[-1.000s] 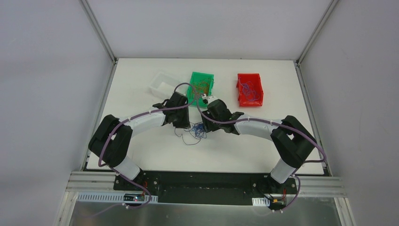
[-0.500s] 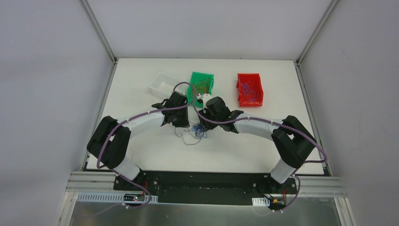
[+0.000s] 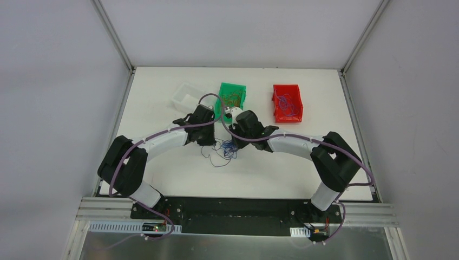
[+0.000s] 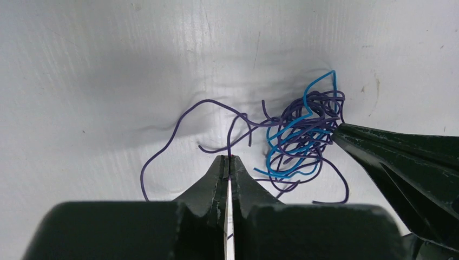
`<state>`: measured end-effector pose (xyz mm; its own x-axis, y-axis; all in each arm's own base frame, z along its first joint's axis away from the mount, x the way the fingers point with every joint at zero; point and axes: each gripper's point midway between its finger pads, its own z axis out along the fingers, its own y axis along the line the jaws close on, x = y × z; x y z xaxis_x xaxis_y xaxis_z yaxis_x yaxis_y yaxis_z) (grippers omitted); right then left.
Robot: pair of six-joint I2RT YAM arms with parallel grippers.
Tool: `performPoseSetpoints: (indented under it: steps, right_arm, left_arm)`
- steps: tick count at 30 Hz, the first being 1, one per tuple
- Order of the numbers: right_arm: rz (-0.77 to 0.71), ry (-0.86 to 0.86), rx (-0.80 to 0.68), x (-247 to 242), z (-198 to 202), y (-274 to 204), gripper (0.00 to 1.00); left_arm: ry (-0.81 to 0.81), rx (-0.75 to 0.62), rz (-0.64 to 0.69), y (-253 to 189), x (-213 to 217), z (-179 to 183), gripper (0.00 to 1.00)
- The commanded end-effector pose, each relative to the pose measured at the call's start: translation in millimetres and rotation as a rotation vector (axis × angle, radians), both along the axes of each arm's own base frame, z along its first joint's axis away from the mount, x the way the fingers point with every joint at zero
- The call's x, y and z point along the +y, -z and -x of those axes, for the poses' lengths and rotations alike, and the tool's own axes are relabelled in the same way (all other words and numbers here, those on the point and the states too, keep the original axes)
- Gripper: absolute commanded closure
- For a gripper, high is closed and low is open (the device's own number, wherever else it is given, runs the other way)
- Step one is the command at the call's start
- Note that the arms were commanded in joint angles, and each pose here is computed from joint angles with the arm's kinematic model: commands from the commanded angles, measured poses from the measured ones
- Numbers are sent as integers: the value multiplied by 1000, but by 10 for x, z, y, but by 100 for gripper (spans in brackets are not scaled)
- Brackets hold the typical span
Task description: Untangle the cables
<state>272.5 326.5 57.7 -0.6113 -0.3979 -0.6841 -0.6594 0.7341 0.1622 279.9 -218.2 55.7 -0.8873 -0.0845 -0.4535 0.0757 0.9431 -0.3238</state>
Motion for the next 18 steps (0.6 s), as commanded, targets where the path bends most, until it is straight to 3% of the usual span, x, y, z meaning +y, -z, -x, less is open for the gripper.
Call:
performPoseSetpoints:
  steps: [1, 12, 18]
  right_arm:
    - [-50, 53, -46, -22, -75, -232, 100]
    - [-240, 386, 14, -678, -125, -537, 100]
    - [-285, 830, 18, -1577, -335, -649, 100]
  left_arm:
    - [-8, -75, -18, -221, 111, -91, 100]
    - [-154, -99, -24, -310, 656, -24, 100]
    - [-441, -151, -83, -421, 1260, -6, 100]
